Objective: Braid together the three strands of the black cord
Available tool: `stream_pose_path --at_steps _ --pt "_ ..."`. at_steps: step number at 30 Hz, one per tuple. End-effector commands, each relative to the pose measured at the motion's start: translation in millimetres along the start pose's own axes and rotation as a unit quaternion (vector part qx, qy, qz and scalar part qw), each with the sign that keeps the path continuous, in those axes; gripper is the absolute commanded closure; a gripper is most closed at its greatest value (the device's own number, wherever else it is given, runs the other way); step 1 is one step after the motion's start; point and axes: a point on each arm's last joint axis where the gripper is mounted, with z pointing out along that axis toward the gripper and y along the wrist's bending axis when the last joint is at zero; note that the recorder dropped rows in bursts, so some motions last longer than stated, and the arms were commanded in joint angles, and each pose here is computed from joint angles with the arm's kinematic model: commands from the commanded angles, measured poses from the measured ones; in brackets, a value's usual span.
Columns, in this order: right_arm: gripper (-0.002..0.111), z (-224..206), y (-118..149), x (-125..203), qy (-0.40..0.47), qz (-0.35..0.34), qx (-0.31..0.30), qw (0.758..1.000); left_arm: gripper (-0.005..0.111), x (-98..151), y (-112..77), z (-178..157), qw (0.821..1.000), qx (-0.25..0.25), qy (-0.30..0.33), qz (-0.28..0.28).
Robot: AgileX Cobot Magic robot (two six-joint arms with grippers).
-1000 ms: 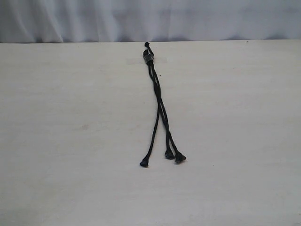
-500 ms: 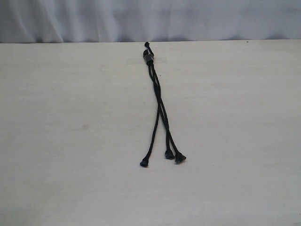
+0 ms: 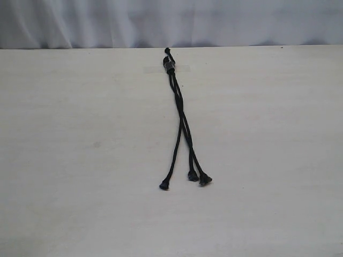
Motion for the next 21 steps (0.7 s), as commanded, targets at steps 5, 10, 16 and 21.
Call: stream_pose_path --at_steps 5,10,16,21 --pt "0.104 -0.1 -0.5 1.1 0.0 -0.001 0.004 1.0 0.107 0.2 -0.3 0.1 1.0 0.003 -0.003 0.002" --pt "0.104 -0.1 -0.5 1.1 0.0 -0.001 0.004 1.0 0.107 0.2 -0.3 0.1 1.0 0.003 -0.003 0.002" --pt "0.104 -0.1 -0.5 1.1 0.0 -0.001 0.004 1.0 0.107 0.8 -0.3 0.1 1.0 0.003 0.0 0.003" --pt "0.104 -0.1 -0.5 1.1 0.0 -0.001 0.004 1.0 0.107 0.8 -0.3 0.1 1.0 0.003 0.0 0.003"
